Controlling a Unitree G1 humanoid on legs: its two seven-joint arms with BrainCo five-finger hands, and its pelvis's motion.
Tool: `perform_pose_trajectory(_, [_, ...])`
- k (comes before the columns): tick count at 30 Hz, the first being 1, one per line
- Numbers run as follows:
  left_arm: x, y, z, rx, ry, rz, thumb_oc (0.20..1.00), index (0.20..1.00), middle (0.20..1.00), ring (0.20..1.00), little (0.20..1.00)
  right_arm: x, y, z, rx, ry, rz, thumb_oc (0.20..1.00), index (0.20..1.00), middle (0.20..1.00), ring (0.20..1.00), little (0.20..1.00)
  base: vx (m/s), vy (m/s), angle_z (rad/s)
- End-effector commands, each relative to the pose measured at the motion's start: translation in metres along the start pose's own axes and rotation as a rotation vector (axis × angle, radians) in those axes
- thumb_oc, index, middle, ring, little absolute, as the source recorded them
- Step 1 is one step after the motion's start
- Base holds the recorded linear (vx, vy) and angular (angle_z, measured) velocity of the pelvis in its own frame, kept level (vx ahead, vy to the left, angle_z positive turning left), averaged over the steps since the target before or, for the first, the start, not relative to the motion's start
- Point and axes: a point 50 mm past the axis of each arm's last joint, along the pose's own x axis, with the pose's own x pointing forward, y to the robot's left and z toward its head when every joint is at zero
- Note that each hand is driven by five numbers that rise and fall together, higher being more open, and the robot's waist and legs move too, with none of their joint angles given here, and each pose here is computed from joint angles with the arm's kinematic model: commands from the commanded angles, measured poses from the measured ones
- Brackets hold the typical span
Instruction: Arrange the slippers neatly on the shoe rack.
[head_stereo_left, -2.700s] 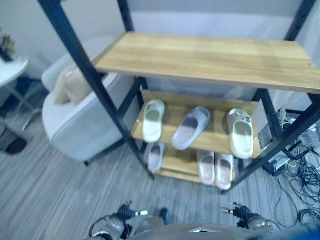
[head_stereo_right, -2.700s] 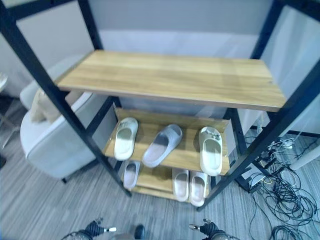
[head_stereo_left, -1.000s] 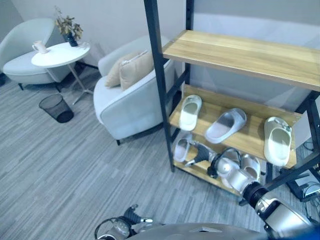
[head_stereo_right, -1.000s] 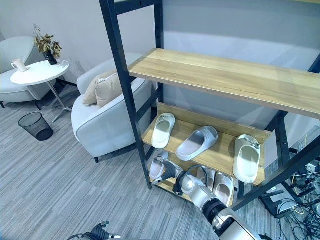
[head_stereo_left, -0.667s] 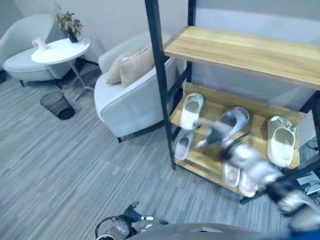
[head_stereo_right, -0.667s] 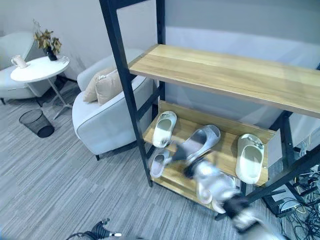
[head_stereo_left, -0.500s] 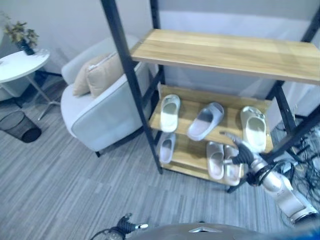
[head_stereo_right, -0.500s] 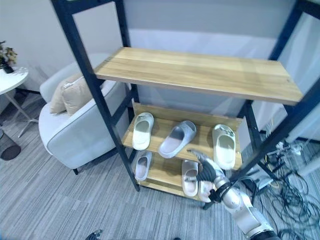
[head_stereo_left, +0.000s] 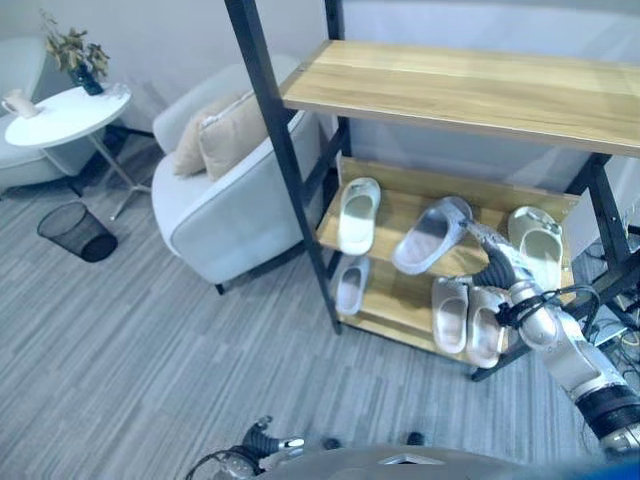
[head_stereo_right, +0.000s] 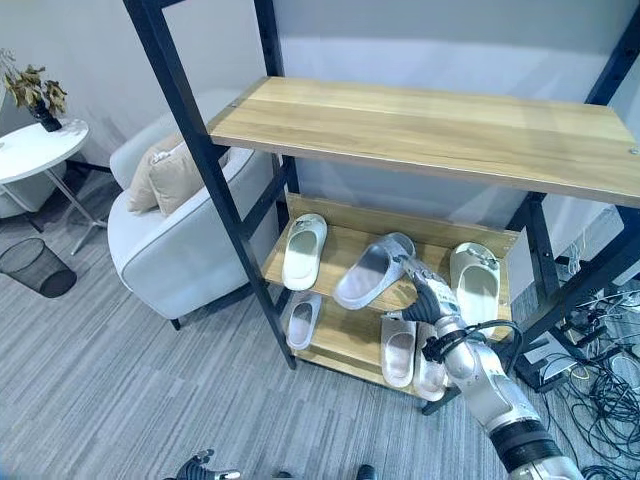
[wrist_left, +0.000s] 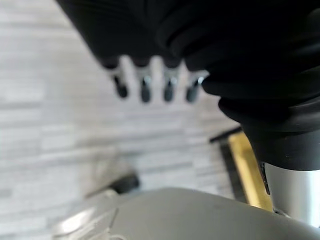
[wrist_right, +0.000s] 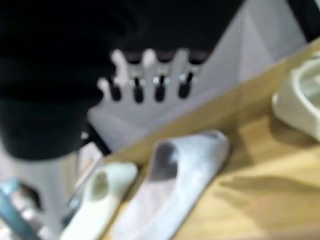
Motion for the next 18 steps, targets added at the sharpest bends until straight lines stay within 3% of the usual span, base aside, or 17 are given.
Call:
perform_pose_trajectory(1, [0.002, 0.013, 0.001, 0.055, 0.000, 0.018, 1.000, 1.000, 1.000, 1.000, 1.000, 0.015, -0.015, 0.009, -0.031, -0.034, -0.112, 1.000, 1.000, 1.000, 1.000, 1.000, 0.00, 0.000, 0.00])
perform_pose_trajectory(18, [0.009, 0.028, 0.029, 0.100, -0.079, 0.077, 1.000, 1.000, 1.000, 1.000, 1.000, 0.062, -0.048, 0.027, 0.085, -0.030, -0.282, 1.000, 1.000, 1.000, 1.000, 1.000, 0.00, 0.012, -0.02])
